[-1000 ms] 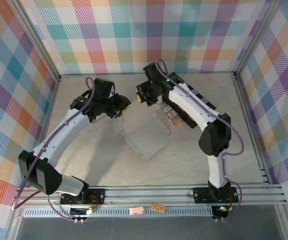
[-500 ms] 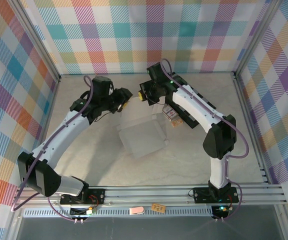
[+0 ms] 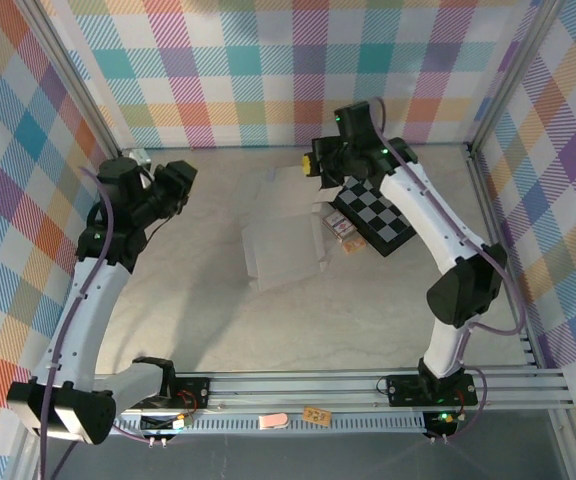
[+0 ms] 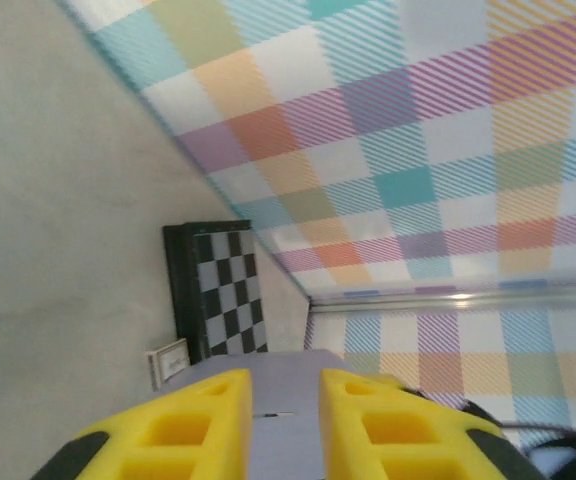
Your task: Fold the paper box
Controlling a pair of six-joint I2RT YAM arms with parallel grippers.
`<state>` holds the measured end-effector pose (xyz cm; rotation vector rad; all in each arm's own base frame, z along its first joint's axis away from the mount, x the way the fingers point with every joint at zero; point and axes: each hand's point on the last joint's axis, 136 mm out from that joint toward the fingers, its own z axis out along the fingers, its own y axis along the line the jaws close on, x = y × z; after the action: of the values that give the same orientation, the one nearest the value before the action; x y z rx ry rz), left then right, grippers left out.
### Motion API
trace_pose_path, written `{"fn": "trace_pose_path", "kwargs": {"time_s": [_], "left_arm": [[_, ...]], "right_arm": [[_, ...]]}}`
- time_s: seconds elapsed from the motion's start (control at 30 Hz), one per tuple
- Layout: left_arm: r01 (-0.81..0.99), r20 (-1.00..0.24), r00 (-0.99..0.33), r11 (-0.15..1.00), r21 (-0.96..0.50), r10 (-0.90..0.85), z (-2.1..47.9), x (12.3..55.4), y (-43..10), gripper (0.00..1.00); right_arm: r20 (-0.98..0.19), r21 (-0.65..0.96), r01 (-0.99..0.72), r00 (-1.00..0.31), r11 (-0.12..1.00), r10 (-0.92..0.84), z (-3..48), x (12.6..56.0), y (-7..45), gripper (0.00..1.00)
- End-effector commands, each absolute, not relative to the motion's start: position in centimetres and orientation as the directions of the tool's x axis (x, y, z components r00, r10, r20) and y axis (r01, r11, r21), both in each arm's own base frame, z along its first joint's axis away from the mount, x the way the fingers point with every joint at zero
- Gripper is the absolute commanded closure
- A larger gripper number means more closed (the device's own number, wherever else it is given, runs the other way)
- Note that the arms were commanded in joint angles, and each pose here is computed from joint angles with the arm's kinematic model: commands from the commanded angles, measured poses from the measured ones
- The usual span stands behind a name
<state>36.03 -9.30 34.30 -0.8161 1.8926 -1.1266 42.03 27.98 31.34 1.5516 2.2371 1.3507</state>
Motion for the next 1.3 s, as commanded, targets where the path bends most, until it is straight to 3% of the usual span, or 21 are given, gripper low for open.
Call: {"fn": "trace_pose_path", "kwargs": {"time_s": [0.0, 0.1, 0.27, 0.4, 0.7, 0.97, 1.27], "left_arm": [[-0.154, -0.202, -0.577, 0.348, -0.925, -0.792, 29.1, 37.0, -10.6, 0.83], [-0.139, -0.138, -0.617, 0.28, -0.95, -0.775, 25.9, 37.8, -11.8, 0.85], [-0.045, -0.096, -0.673, 0.17, -0.984, -0.733, 24.7, 39.6, -14.3, 0.83], [-0.014, -0.129, -0.685, 0.19, -0.982, -0.717, 24.5, 40.4, -15.3, 0.76], [-0.014, -0.245, -0.59, 0.313, -0.95, -0.769, 25.5, 40.4, -11.6, 0.61], [0.079, -0.259, -0.692, 0.285, -0.955, -0.674, 26.3, 41.6, -15.1, 0.62], [0.088, -0.309, -0.712, 0.356, -0.93, -0.631, 25.8, 40.0, -16.5, 0.62]], "right_arm": [[0.419, 0.733, 0.68, -0.454, 0.003, 0.786, 35.4, 41.7, 26.5, 1.0], [0.446, 0.715, 0.698, -0.431, -0.024, 0.784, 35.3, 41.8, 25.9, 1.0], [0.505, 0.682, 0.728, -0.395, -0.074, 0.767, 34.2, 42.3, 26.2, 1.0], [0.504, 0.68, 0.729, -0.389, -0.077, 0.771, 34.2, 42.7, 26.2, 1.0], [0.517, 0.664, 0.744, -0.383, -0.076, 0.766, 33.4, 43.3, 26.4, 1.0], [0.52, 0.657, 0.75, -0.375, -0.079, 0.767, 33.0, 43.6, 26.5, 1.0], [0.534, 0.648, 0.757, -0.366, -0.09, 0.762, 32.7, 43.8, 26.7, 1.0]]}}
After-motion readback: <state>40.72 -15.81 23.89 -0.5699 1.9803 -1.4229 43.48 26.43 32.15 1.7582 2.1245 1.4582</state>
